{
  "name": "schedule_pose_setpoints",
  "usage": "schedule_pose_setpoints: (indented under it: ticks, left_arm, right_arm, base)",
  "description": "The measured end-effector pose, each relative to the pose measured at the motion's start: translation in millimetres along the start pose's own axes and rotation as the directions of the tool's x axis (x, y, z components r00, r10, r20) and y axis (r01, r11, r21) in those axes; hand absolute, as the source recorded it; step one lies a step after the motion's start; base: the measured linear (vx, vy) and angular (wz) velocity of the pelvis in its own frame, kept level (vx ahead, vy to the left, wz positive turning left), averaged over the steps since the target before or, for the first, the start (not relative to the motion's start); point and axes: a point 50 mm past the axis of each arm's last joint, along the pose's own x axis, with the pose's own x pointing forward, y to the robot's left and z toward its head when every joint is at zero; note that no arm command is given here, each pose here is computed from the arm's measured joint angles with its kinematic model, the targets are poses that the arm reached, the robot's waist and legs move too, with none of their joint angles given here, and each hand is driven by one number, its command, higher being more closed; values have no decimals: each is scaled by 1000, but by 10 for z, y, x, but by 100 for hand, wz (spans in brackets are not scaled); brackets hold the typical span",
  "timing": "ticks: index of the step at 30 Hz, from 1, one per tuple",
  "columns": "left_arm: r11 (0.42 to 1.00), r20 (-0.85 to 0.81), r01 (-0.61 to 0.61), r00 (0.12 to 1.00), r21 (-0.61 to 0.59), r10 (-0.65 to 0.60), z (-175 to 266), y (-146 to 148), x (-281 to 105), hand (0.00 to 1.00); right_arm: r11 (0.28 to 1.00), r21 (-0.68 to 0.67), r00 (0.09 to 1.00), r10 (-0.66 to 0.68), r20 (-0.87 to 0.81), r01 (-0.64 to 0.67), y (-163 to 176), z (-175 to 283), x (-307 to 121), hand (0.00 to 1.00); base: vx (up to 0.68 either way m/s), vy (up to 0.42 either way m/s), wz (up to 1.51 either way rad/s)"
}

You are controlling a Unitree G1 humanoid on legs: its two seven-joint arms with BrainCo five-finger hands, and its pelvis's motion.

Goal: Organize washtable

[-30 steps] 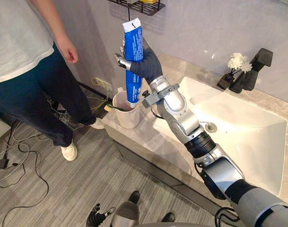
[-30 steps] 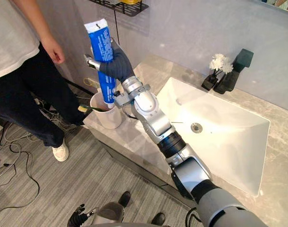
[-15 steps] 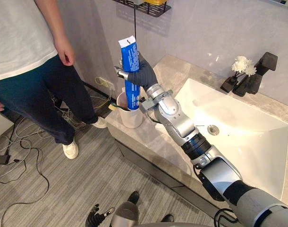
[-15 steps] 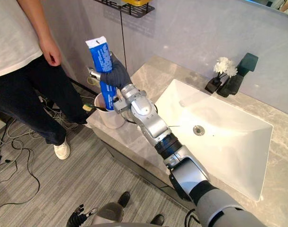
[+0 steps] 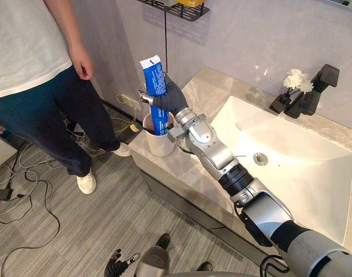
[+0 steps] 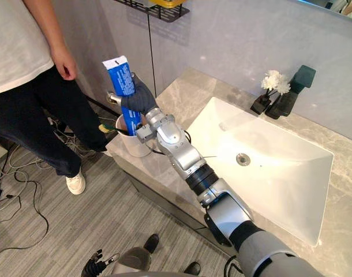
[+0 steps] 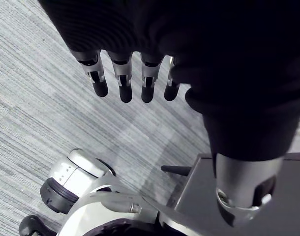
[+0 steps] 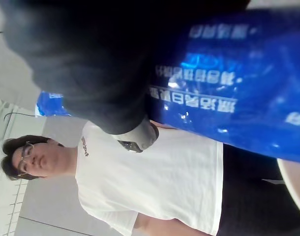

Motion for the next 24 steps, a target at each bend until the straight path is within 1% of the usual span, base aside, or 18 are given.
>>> schedule_pose_setpoints:
  ticks: [1,2,4,15,24]
  left_arm:
    - [1000,0,0,1000,0,0,0,0,0,0]
    - [1000,-2,0,1000,0,0,-4,0,0,0]
    - [1000,-7,0,1000,1,0,-15,1,-2,0]
    - [1000,-11,-2,1000,1,2,-24,2,-3,0]
    - [1000,-23,-3,1000,1,3,-49,3,-6,0]
  right_arm:
    - [1000,0,1000,-1,-3,1,-2,-7,0,100]
    - [1000,-2,1000,-6,-20,5,-12,-45,-4,0]
    - [1000,-6,999,-8,-42,8,-20,-90,-11,0]
    - [999,-37,999,10,-45,-11,19,-102,-14,0]
    - [1000,-20,997,-3,-76,1,6,-206,-100,0]
  base:
    - [0,0,0]
    - [0,0,0]
    - [0,0,0]
    - [0,0,-1]
    - [0,0,0]
